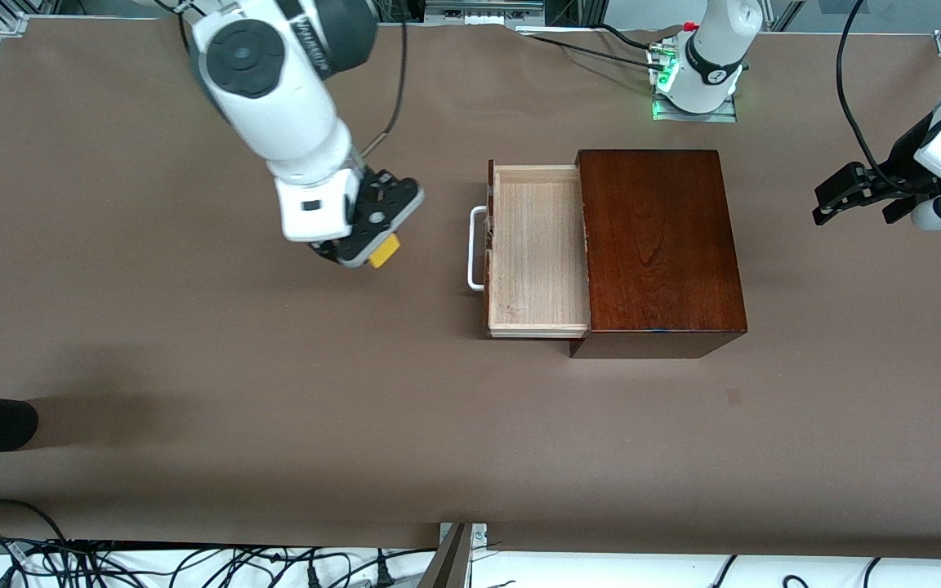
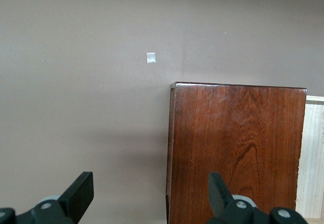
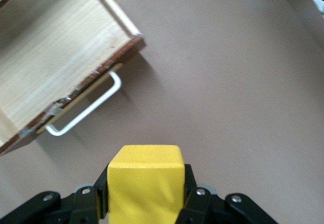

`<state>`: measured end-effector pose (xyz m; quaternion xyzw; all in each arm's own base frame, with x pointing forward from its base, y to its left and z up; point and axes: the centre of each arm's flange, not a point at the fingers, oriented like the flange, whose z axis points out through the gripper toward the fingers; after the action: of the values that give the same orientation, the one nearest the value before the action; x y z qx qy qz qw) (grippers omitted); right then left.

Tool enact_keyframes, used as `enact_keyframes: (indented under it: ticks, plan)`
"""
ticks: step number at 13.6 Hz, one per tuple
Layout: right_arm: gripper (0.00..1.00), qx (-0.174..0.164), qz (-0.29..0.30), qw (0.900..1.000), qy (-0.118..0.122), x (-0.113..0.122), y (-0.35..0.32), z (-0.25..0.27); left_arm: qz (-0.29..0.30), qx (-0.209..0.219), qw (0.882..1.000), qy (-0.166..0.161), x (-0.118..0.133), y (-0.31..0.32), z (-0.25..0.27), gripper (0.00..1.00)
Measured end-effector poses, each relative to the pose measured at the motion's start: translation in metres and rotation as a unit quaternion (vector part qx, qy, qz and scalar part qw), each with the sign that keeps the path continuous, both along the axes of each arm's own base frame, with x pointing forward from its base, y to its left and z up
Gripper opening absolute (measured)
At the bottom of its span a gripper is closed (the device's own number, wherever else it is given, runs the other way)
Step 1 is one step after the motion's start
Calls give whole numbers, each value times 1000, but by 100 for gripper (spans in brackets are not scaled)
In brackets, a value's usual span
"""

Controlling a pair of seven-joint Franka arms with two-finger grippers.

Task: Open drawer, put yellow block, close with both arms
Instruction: 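Carry the yellow cube with the right gripper over the open drawer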

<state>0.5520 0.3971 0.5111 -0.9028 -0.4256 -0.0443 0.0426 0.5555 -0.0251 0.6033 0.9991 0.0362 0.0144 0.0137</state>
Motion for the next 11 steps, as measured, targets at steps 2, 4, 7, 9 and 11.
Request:
enact_keyframes:
  ticks: [2,4,7,9,11]
  plan:
    - [56,-1,26,1000,0,-16,33,-6,0,0,1000,1,1,0,-2,100]
    - [56,3,48,999,-7,-27,63,-6,0,1,1000,5,3,0,-6,100]
    - [56,10,74,997,-13,-36,101,-13,3,2,1000,7,5,2,-9,100]
    - [56,11,94,995,-14,-34,118,-26,5,2,1000,7,5,5,-8,100]
    - [56,8,121,993,-15,-32,129,-39,10,2,1000,6,5,10,-8,100]
